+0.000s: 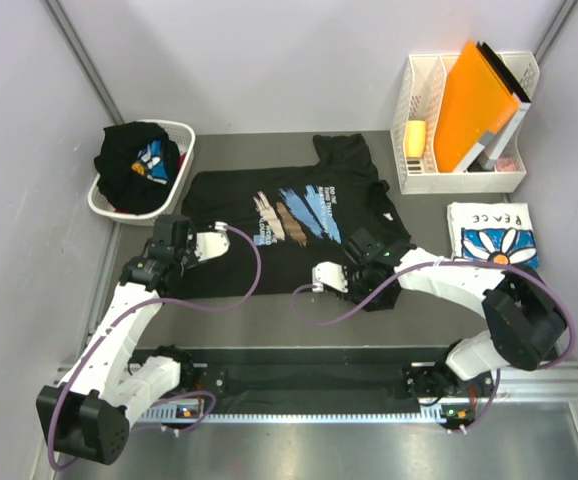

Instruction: Fold and stack the t-shirts

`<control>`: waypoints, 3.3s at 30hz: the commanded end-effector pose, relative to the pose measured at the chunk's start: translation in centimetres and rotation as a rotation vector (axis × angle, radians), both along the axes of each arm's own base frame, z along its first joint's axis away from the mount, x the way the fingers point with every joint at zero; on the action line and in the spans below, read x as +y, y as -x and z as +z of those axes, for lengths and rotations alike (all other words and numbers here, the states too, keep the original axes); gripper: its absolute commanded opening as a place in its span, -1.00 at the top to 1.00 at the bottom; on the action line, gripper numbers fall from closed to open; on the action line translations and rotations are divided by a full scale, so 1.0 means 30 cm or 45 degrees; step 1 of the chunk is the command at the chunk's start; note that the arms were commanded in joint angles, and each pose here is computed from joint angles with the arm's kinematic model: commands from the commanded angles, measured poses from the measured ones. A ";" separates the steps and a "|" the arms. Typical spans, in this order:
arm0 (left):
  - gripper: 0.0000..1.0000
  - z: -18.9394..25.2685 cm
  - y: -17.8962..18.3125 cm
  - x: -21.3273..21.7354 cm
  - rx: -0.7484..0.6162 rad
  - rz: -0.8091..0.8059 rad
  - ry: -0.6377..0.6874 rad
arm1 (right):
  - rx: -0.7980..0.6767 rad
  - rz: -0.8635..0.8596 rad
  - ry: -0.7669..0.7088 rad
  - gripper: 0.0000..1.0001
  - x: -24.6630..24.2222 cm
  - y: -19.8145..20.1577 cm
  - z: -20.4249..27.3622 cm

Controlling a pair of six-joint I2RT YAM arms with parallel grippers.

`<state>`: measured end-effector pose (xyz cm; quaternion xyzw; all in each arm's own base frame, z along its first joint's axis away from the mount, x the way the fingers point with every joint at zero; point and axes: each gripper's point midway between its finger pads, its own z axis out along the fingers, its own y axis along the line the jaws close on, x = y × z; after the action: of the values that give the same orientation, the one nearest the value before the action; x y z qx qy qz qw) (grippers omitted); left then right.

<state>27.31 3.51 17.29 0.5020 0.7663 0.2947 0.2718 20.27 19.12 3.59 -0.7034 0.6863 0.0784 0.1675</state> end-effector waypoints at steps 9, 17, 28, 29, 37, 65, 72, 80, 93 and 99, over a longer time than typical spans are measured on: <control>-0.04 0.058 -0.024 -0.006 -0.089 0.003 0.016 | -0.033 0.010 0.002 0.93 0.002 -0.010 0.044; -0.04 0.058 -0.033 -0.011 -0.093 -0.004 0.021 | -0.033 0.033 0.011 0.43 -0.008 -0.001 0.032; -0.04 0.066 -0.039 -0.009 -0.098 -0.012 0.004 | -0.001 -0.008 0.035 0.98 -0.007 -0.004 -0.037; -0.04 0.067 -0.039 -0.008 -0.102 -0.013 0.004 | 0.005 -0.010 0.038 1.00 -0.009 0.000 -0.032; -0.04 0.043 -0.019 -0.007 -0.088 -0.018 0.008 | 0.103 0.122 -0.097 1.00 0.051 0.065 0.144; -0.04 0.061 -0.061 -0.032 -0.104 -0.053 0.027 | 0.356 0.357 -0.039 -0.16 0.168 0.319 0.073; -0.04 0.020 -0.031 -0.026 -0.073 -0.079 0.002 | -0.015 -0.165 -0.247 -0.12 0.117 -0.051 0.234; -0.04 0.059 -0.074 -0.040 -0.094 -0.092 0.006 | -0.043 -0.535 -0.240 -0.10 -0.044 -0.220 0.254; -0.04 0.072 -0.063 -0.040 -0.106 -0.100 0.000 | 0.178 -0.591 -0.044 0.08 -0.177 -0.029 0.125; -0.04 0.061 -0.053 -0.041 -0.101 -0.116 -0.004 | 0.185 -0.587 0.012 0.04 -0.194 -0.035 0.147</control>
<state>28.46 2.78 17.78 0.5240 0.7442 0.2983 0.2874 21.06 13.66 6.65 -0.5250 0.8360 0.0907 0.1312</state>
